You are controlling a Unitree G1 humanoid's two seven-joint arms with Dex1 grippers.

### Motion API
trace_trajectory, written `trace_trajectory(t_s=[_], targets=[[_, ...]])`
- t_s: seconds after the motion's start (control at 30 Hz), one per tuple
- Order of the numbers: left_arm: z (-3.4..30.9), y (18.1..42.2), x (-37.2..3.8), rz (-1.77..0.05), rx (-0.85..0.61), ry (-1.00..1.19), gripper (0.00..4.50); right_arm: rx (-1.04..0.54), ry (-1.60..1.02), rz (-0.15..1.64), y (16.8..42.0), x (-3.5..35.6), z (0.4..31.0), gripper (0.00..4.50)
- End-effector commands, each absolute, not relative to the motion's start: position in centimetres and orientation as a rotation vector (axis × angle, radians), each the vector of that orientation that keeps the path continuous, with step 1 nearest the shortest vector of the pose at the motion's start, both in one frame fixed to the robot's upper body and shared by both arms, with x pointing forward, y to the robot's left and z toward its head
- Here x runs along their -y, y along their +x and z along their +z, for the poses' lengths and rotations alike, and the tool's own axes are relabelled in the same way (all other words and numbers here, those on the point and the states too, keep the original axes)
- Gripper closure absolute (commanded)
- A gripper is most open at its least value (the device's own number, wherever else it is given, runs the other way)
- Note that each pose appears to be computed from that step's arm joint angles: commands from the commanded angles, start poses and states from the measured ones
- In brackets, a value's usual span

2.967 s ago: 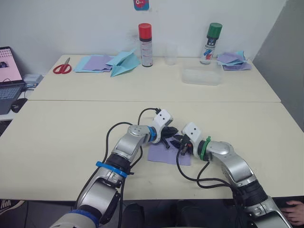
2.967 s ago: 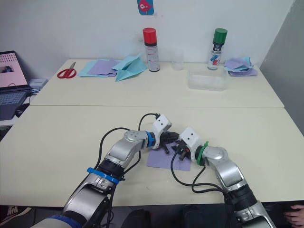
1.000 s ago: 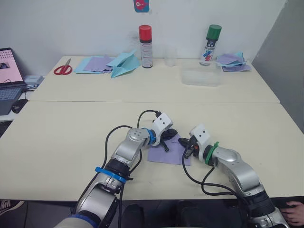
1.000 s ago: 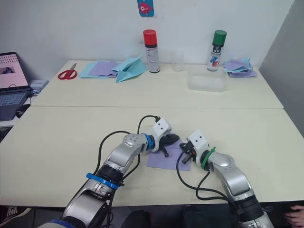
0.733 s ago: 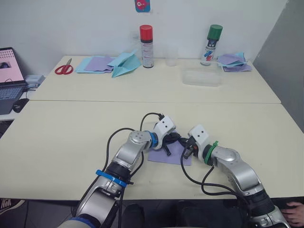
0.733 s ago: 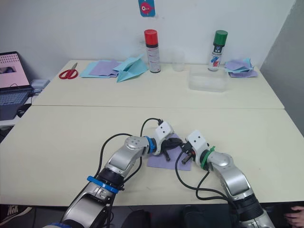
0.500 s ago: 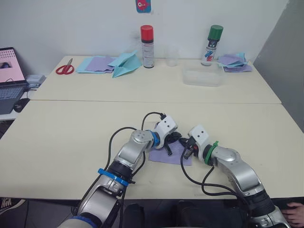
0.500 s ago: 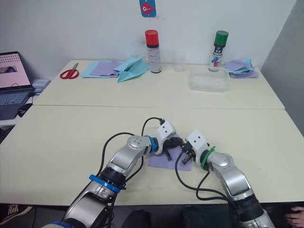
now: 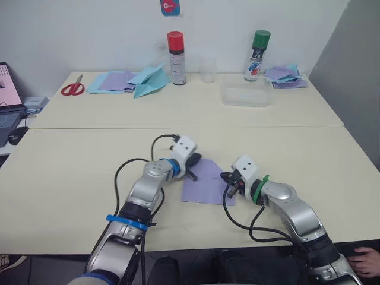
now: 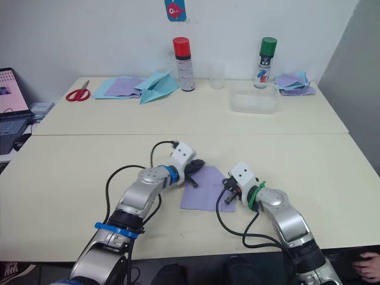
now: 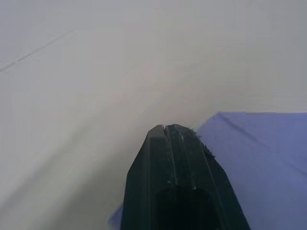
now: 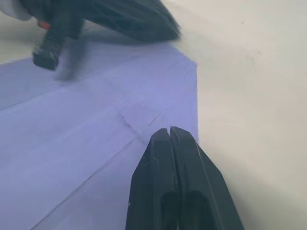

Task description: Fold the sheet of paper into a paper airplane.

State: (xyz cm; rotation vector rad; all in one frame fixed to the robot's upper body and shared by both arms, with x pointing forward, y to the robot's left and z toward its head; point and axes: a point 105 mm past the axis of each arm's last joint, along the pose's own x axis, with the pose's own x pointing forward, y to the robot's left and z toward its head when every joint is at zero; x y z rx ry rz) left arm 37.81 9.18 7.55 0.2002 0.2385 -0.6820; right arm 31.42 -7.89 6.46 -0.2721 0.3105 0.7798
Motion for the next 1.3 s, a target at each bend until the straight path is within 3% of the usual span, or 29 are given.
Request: trace_trajectory(t_s=[0.03,0.2,0.33,0.63,0.73,0.97,1.3], targets=[[12.3,37.5,-10.9,-0.626,-0.072,0.05,4.24,-0.331,-0.276,0.792,31.6,7.3,5.7,4.49],[11.4,34.3,-12.5,-0.665,-0.148,-0.11,2.91,-0.323,-0.275,0.808,32.0,6.8,5.8,4.5],[9.9,33.2,-11.9,-0.681,-0.214,-0.142,1.67,-0.325,-0.28,0.822,32.1,6.7,5.7,4.5],[9.4,33.9,-9.6,-0.722,-0.196,-0.084,1.67,-0.326,-0.282,0.833,32.3,6.6,5.7,4.5],[9.7,33.9,-9.5,-0.735,-0.17,-0.061,2.21,-0.327,-0.284,0.832,32.3,6.6,5.6,4.5],[9.5,32.7,-8.6,-0.841,-0.161,0.104,4.37,-0.33,-0.285,0.825,32.2,6.8,5.5,4.5],[6.7,31.8,-7.1,-0.977,-0.204,0.505,4.46,-0.334,-0.283,0.833,32.2,6.6,5.5,4.5]])
